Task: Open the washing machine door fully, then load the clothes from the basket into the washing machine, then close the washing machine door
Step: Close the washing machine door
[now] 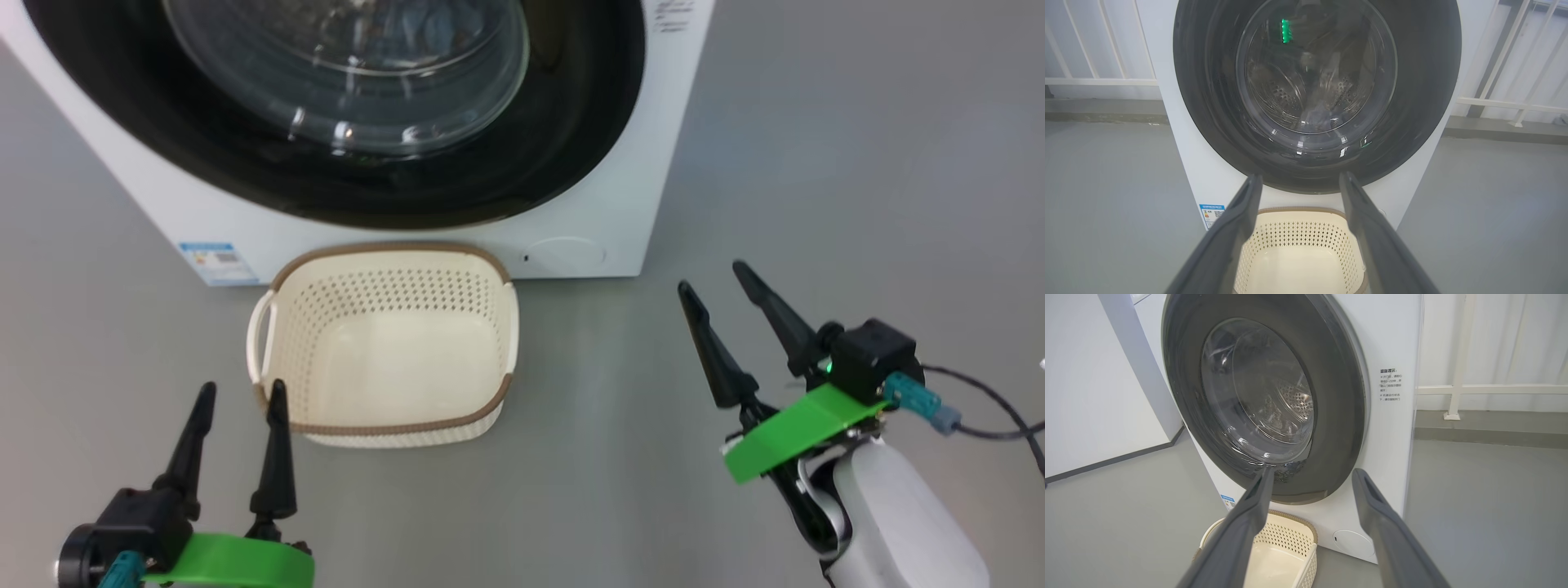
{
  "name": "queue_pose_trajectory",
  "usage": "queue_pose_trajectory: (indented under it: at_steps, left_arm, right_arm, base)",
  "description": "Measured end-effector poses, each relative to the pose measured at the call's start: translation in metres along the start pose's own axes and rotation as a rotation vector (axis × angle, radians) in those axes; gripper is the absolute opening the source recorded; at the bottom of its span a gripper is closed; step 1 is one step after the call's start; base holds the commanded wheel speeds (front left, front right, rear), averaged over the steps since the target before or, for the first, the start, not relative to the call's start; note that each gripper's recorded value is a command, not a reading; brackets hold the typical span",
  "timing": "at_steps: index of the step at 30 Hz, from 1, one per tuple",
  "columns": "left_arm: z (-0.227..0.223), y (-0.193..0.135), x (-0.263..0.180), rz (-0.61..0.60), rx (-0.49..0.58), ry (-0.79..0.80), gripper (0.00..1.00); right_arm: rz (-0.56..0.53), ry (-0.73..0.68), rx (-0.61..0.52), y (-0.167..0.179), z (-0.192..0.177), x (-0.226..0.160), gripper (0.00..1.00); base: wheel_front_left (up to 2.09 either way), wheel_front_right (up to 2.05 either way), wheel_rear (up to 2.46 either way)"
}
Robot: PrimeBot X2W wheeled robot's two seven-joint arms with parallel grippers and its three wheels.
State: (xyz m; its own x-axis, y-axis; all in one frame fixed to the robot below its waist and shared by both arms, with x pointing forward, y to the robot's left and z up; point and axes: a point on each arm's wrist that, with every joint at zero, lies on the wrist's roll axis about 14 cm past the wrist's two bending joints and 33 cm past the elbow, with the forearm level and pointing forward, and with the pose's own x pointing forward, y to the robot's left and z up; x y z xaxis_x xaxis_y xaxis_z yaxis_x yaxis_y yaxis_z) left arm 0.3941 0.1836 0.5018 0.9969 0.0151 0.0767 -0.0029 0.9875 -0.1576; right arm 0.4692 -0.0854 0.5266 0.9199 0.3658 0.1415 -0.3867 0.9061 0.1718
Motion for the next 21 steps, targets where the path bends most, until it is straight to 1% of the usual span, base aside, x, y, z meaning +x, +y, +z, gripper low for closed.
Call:
queue_pose_trajectory:
  at_steps: [4,11,16,21]
  left_arm:
    - [0.007,-0.001,0.0,0.007,0.01,-0.02,1.0]
    - [0.006,0.004,-0.018,0.042,0.016,-0.009,1.0]
    - [0.008,0.007,-0.031,0.056,0.023,-0.01,1.0]
    - [0.006,0.01,-0.044,0.07,0.034,0.0,1.0]
  right_arm:
    - [-0.038,0.009,-0.011,-0.007,0.001,-0.021,1.0]
    - [-0.107,0.012,-0.015,-0.014,0.003,-0.057,1.0]
    - [-0.178,0.005,0.004,-0.025,0.005,-0.083,1.0]
    - [-0.204,-0.004,0.021,-0.023,0.007,-0.097,1.0]
  base:
    - [0.0,0.0,0.0]
    - [0.0,0.0,0.0]
    - [0.0,0.0,0.0]
    - [0.0,0.0,0.0]
